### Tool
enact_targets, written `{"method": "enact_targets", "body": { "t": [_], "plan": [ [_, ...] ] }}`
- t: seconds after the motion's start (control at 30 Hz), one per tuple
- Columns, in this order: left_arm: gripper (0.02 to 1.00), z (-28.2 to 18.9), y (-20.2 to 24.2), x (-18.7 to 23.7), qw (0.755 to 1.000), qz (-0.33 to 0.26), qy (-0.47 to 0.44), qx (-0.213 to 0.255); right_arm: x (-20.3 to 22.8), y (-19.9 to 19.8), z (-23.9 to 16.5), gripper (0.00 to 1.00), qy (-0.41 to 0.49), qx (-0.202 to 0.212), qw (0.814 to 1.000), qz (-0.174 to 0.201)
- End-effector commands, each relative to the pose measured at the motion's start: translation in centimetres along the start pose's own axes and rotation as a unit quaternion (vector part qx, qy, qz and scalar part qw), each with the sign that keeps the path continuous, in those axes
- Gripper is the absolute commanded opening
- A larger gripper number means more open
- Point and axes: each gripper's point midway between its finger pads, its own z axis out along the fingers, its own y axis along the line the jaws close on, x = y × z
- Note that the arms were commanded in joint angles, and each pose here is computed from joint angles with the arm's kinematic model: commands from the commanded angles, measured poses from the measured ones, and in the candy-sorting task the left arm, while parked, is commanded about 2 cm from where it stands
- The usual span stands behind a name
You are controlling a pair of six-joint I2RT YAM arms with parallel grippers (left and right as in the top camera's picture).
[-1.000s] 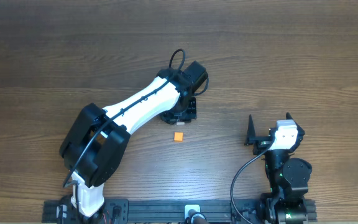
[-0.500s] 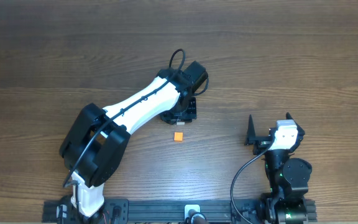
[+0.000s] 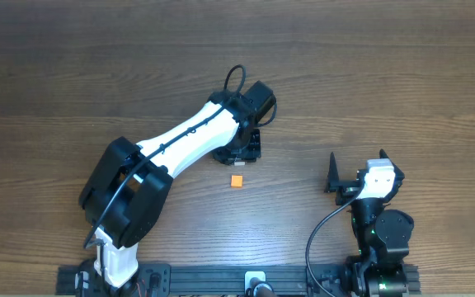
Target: Stack Cubes
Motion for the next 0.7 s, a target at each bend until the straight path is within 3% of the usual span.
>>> {"method": "enact_targets", "body": {
  "t": [0.03,0.2,0.4,0.7],
  "plan": [
    [0.43,0.5,-0.1,-0.3,1.0,-0.009,0.005,0.0,0.1,0.0,0.0,0.991,-0.002,0.0,1.0,0.002],
    [0.551,0.5,-0.2,-0.4,1.0,-0.017,0.002,0.002,0.1,0.0,0.0,0.993,-0.002,0.0,1.0,0.002],
    [0.627,-0.1,-0.5,-0.8,1.0,-0.017,-0.01,0.011,0.1,0.0,0.0,0.991,-0.002,0.0,1.0,0.002],
    [0.684,-2.4,-0.6,-0.6,0.999,-0.014,-0.026,0.021,0.1,0.0,0.0,0.993,-0.002,0.0,1.0,0.002]
  ]
}}
